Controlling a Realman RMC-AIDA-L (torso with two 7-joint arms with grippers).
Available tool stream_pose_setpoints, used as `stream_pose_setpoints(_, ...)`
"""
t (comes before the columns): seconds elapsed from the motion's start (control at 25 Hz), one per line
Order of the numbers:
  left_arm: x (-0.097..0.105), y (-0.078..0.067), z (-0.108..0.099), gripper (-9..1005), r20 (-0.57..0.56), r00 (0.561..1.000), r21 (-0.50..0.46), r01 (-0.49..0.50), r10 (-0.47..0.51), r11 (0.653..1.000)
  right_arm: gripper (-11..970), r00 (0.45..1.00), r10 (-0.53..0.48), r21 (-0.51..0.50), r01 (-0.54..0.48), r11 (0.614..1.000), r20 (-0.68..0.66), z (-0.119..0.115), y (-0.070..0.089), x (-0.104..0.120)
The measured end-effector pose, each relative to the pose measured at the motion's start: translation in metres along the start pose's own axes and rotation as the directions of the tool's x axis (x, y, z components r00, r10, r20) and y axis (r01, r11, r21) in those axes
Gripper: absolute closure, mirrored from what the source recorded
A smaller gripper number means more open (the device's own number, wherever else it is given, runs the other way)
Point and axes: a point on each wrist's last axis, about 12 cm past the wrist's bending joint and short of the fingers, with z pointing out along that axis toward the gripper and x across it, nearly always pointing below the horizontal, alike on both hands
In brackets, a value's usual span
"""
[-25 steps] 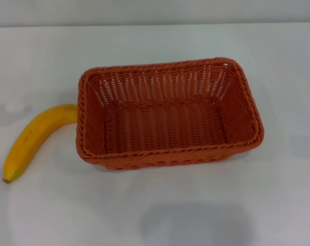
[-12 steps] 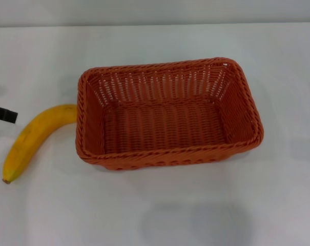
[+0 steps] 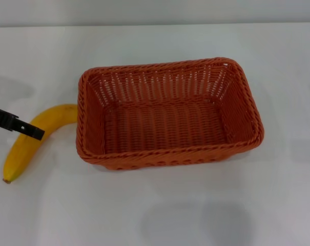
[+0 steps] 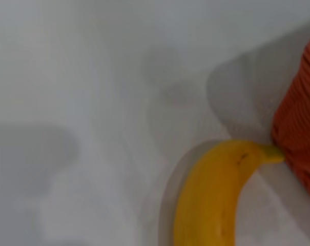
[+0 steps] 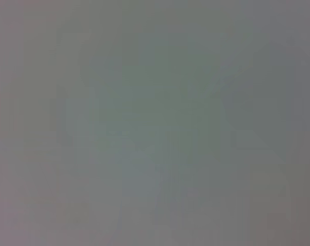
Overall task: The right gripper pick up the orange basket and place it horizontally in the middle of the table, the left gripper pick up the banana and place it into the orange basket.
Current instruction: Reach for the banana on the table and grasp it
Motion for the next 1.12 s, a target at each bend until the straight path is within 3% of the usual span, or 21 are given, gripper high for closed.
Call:
stream_pose_setpoints(0.24,-0.007,-0.008,0.022,136,-0.093,0.995,-0.067,-0.035,0.029,0.997,309,1.0,0.005,0.003,-0.005,1.0,0.006,-0.003,0.0,0.001)
stream_pose_setpoints(0.8,-0.012,-0.015,0.032,185,-0.141,0.989,-0.059,-0.06,0.051,0.996,308,1.0,0.005,0.012,-0.005,1.0,0.008,-0.003,-0.003,0.0)
stream_pose_setpoints(1.12,-0.006,-0.006,0.024,398,-0.137,0.99,-0.096,-0.004,-0.009,0.995,307,1.0,0.006,0.021,-0.006,1.0,0.006,-0.006,-0.005,0.001)
